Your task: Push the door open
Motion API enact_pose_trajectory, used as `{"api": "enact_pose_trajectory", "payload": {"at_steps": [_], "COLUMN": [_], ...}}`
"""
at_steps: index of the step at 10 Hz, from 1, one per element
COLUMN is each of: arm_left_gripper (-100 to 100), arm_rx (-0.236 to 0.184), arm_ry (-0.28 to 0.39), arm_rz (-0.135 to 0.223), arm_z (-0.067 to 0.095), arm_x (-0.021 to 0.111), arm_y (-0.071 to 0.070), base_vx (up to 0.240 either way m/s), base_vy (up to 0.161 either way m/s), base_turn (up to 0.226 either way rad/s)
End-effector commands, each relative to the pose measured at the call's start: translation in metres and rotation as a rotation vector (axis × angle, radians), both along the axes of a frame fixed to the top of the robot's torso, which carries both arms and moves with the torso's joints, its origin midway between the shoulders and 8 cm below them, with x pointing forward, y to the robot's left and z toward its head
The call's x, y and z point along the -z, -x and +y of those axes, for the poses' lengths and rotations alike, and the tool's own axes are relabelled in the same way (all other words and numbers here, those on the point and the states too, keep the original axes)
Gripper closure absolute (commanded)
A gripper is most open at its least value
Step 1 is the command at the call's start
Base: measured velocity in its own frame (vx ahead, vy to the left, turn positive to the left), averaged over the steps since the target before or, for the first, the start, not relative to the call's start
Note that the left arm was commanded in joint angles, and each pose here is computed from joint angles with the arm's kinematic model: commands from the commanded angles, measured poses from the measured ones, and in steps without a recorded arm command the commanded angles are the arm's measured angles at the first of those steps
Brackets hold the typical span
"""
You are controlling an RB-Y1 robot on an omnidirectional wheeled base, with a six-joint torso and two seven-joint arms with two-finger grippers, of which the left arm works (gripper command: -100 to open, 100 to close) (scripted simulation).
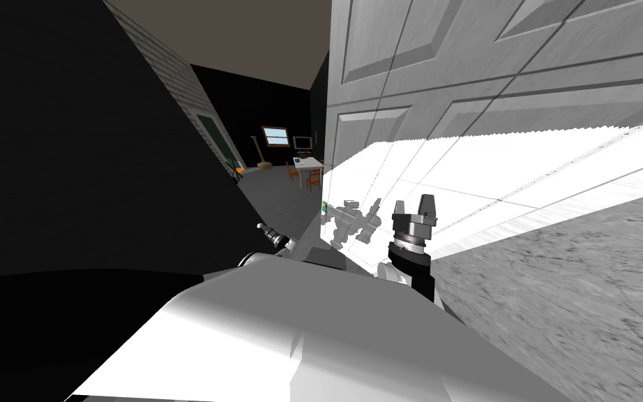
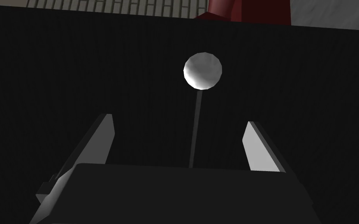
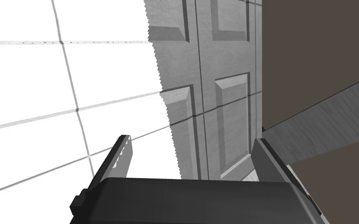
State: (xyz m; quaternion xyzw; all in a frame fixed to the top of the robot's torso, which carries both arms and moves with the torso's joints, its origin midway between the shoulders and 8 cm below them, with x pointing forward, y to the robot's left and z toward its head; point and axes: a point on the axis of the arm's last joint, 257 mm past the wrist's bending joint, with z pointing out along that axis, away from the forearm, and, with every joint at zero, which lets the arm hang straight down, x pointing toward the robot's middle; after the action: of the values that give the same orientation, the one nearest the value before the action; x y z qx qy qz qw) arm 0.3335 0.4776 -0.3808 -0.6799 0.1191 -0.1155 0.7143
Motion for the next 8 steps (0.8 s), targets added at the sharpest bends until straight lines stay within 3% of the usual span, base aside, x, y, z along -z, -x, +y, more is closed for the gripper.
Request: {"api": "enact_pose_trajectory", "payload": {"at_steps": [1,2,4,5,6,8], "arm_left_gripper": [-100,-100,-100,-100,100,100], "arm_rx": [-0.001,0.002,0.008,0.006,0.006,0.006], "arm_ry": [-0.003,0.000,0.016,0.010,0.010,0.010], "arm_rz": [0.021,-0.005,-0.003,-0.002,-0.002,-0.002], "arm_z": [0.0053,0.0096,0.0063,0.0074,0.0074,0.0074], "arm_x": [0.0040,0.0000,0.0053,0.0038,0.0038,0.0038], "arm_y": [0.0078,0.0039,0.0048,0.0047,0.0047,0.0047], "base_vx": [0.087,0.068,0.105,0.047,-0.014,-0.013], "base_vy": [0.192,0.216,0.212,0.093,-0.021,-0.030], "base_turn": [-0.010,0.017,0.004,-0.007,0.000,0.006]}}
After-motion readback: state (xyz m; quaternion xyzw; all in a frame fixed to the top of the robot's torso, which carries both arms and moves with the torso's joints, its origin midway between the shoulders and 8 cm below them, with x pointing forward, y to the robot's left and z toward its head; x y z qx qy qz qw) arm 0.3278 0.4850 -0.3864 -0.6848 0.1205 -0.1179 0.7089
